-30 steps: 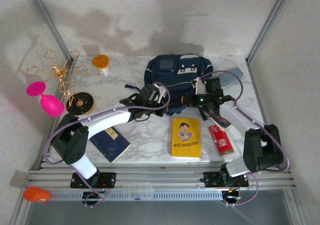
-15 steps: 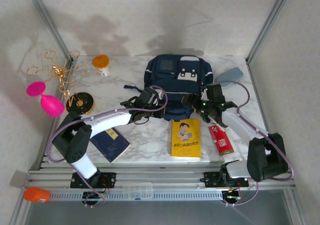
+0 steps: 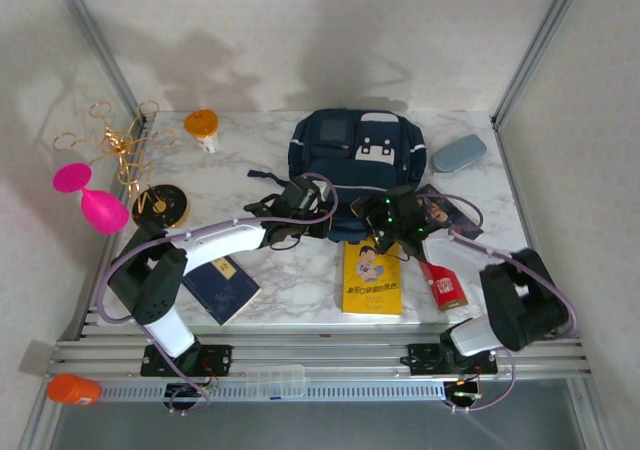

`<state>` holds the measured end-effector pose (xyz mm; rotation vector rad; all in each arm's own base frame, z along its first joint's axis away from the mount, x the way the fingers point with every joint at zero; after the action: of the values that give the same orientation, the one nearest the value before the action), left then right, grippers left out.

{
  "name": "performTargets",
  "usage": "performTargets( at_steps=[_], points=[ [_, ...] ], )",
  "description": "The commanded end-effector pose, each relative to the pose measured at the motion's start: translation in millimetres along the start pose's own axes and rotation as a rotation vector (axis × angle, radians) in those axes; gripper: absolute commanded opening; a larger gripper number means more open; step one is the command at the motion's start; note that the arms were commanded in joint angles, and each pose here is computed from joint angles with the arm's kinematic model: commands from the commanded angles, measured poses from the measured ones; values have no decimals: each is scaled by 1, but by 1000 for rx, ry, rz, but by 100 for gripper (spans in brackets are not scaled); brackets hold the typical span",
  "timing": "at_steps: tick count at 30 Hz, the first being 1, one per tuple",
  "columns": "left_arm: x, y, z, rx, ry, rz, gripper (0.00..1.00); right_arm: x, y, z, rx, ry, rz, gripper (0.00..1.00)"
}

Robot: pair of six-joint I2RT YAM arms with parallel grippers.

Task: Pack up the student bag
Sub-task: Unzip the student bag at the center of the table.

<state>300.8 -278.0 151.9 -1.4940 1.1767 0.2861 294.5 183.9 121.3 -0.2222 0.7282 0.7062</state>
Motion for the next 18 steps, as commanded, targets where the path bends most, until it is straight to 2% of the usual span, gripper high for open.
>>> performTargets(
  at_steps=[1, 2, 4, 7, 8, 12, 15, 18],
  points=[
    [-3, -11, -7, 28, -12, -29, 0, 12, -7, 41, -98, -116, -101, 67],
    [-4, -11, -6, 29, -21, -25, 0, 16, -5, 46, -139, -121, -106, 51],
    [-6, -9, -2, 24, -54, -23, 0, 24, 1, 59, -218, -125, -94, 30],
    [-15, 0, 11, -5, -122, -26, 0, 35, 19, 83, -386, -155, -18, 4],
    [-20, 4, 15, -22, -146, -28, 0, 37, 25, 87, -449, -145, 2, 0],
    [-40, 23, 32, -77, -235, -34, 0, 23, 38, 85, -664, -132, 80, 0],
    [-49, 39, 49, -112, -286, -25, 0, -2, 17, 64, -702, -101, 65, 0],
    [-50, 47, 63, -139, -328, -7, 0, -27, -9, 56, -693, -134, 74, 0]
  ],
)
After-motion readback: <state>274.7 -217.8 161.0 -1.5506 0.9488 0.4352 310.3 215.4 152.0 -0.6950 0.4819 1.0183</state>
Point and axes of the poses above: each hand's point on the last joint's axis, 136 mm out from that joint toward the fingers, its own x axis out along the fingers, its own z axis along the line the jaws close on, y = z × x, the point moved 6 cm from there along -x, back along the fingers, and after that the axes turned 6 degrees about x, right-handed, at the moved point
